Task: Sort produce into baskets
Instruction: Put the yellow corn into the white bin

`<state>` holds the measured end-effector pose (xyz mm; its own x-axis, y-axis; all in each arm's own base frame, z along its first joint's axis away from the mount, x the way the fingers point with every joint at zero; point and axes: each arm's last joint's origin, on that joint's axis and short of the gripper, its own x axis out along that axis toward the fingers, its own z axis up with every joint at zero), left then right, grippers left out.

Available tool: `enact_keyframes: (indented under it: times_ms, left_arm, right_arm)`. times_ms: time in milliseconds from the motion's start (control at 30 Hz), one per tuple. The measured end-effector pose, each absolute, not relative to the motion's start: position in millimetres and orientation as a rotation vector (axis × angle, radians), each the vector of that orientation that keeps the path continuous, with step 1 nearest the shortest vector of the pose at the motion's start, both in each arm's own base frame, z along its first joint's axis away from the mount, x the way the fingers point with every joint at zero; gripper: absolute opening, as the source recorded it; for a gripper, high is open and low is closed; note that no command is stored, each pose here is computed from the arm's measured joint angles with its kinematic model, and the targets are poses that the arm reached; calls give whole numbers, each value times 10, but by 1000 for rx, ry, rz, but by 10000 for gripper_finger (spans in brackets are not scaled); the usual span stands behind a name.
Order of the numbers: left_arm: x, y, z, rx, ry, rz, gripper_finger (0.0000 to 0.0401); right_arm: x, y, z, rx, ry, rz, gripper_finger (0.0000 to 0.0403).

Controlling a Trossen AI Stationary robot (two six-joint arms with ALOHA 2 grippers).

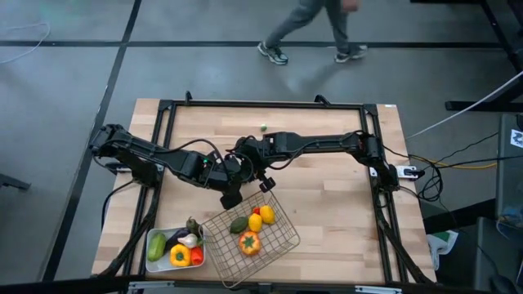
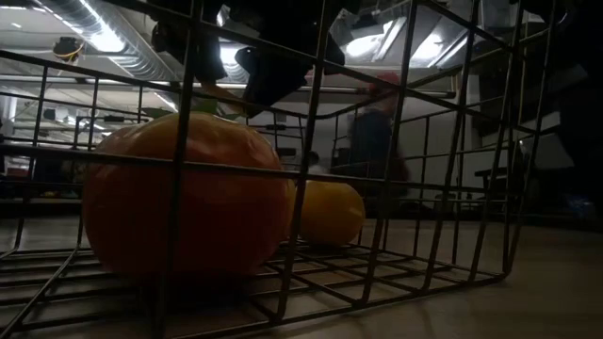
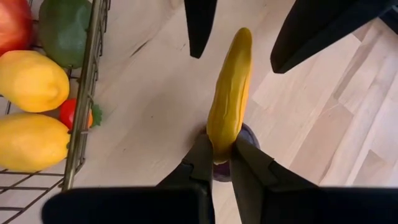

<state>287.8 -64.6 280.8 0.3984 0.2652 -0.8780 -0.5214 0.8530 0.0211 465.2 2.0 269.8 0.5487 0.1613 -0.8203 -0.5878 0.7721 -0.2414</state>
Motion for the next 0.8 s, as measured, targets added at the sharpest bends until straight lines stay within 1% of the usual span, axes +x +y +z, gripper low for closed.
enact_keyframes:
  times_ms: [300,533,700,800]
  left_arm:
    - [2791,-737,2871,-303,1038,487,156]
    - [2585,-861,3008,-359,1025,467,156]
    - [2504,-956,2925,-338,1037,496,156]
    - [2499,-971,2871,-364,1026,521,156]
  right_arm:
    - [4658,2,2706,-570,901,414,40]
    - [4661,-1,2753,-576,881,401,40]
    - [4680,-3,2766,-580,858,392,40]
    - [4700,6,2782,-575,825,401,40]
